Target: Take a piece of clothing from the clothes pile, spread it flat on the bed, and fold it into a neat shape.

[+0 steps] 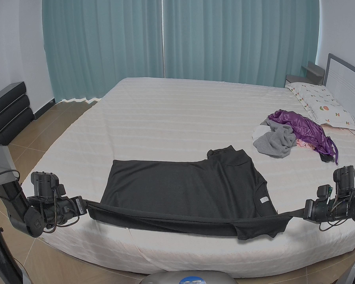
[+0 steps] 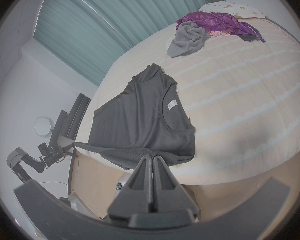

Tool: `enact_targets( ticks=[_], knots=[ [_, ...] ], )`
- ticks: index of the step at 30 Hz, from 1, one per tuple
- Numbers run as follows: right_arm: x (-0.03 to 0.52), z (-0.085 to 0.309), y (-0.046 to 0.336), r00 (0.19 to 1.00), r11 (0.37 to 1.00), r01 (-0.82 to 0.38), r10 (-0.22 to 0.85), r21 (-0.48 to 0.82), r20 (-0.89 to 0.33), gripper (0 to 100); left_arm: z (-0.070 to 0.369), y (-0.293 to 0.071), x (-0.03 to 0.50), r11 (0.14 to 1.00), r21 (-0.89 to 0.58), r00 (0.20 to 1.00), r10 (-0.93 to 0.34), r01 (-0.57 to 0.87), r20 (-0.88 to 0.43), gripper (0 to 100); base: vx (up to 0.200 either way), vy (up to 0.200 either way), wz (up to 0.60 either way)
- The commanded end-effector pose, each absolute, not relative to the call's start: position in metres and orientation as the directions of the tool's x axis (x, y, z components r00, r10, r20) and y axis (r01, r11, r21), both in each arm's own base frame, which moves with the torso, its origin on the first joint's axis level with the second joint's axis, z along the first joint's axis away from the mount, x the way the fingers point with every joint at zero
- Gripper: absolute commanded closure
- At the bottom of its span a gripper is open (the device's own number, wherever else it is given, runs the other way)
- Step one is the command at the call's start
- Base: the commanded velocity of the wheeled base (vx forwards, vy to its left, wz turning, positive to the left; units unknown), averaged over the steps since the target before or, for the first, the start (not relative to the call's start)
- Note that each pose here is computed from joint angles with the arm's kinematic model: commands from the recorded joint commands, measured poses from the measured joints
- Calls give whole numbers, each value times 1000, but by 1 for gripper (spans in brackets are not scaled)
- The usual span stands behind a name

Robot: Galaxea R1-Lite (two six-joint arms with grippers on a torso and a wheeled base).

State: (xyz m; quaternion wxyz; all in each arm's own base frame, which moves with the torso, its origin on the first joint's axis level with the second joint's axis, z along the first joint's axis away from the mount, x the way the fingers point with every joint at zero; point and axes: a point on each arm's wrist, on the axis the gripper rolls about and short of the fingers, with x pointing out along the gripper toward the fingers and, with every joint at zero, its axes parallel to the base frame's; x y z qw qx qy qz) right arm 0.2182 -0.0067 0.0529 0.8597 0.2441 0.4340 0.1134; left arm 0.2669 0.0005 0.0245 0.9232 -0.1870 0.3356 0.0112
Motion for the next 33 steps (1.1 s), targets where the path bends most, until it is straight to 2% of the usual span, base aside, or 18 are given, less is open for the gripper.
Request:
enact_targets(
  ticks=[1,9,16,21,33],
  knots=[
    [222,56,-6,610,853,13,407,522,-679,100,23,-2,268,931,-334,759,-109,-148,-642,100,0,0,0],
    [211,70,-5,645,853,-12,406,522,-647,100,19,-3,264,929,-335,740,-114,-156,-663,100,0,0,0],
    [210,61,-1,609,852,-8,419,523,-673,100,22,-3,267,930,-336,751,-114,-150,-650,100,0,0,0],
    [217,54,-2,593,853,8,416,522,-689,100,25,-4,271,930,-338,763,-114,-143,-636,100,0,0,0],
    [257,50,-3,611,846,20,411,532,-677,100,18,-4,290,930,-339,768,-115,-139,-631,100,0,0,0]
  ],
)
